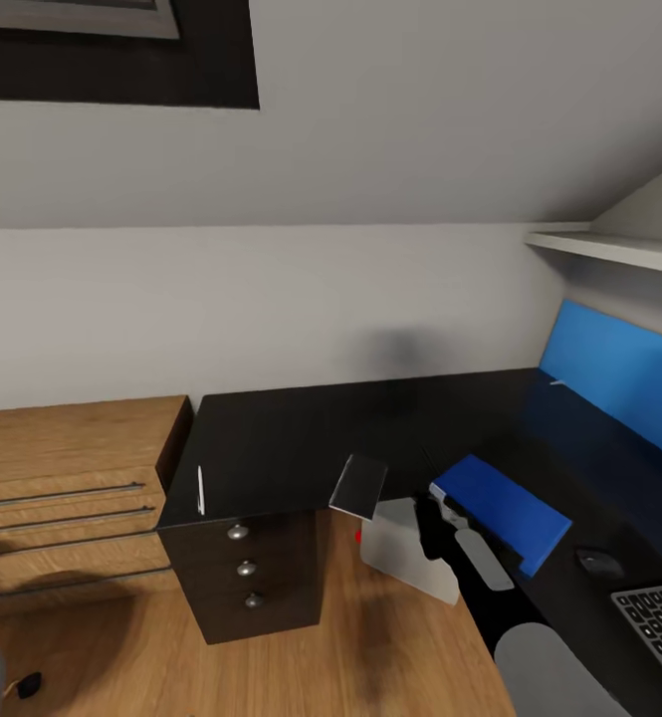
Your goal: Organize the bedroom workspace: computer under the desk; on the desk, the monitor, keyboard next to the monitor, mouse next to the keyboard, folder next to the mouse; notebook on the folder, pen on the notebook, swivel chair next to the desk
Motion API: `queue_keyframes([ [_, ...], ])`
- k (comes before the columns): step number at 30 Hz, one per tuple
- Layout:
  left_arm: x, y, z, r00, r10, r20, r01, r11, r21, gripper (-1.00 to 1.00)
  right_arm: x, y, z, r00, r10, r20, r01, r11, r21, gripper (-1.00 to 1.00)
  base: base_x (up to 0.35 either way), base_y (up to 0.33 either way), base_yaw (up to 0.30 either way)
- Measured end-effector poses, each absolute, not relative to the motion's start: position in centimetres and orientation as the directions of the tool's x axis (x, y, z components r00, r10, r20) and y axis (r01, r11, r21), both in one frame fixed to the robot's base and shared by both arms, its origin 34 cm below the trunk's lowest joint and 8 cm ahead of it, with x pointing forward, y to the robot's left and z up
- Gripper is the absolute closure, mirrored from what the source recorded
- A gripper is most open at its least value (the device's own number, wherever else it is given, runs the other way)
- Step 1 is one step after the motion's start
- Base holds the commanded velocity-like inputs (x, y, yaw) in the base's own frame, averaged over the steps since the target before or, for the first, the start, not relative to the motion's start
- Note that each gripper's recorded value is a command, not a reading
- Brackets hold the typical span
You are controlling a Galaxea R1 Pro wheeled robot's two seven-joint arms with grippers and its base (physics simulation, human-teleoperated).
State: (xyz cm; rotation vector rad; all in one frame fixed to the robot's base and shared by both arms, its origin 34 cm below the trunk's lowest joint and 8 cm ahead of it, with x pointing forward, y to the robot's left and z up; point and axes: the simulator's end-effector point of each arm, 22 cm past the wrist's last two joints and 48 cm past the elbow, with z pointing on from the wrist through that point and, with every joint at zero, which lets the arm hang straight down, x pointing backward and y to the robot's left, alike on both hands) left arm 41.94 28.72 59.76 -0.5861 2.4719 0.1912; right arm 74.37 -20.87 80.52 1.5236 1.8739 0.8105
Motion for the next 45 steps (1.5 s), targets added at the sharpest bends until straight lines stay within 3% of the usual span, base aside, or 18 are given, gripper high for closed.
queue_keyframes([
  [30, 42.3, 28.7, 55.6, -0.732, -0.365, -0.575, -0.449, 0.894, 0.004, -1.00, 73.7, -19.0, 75.1, -0.213, 0.975, -0.060, 0.645, 0.186, 0.742, -1.00, 0.000, 0.000, 0.000],
  [45, 42.4, 28.7, 53.3, -0.732, -0.365, -0.576, -0.449, 0.894, 0.003, -1.00, 74.6, -16.8, 73.8, -0.276, 0.958, -0.078, 0.545, 0.223, 0.808, -1.00, 0.000, 0.000, 0.000],
])
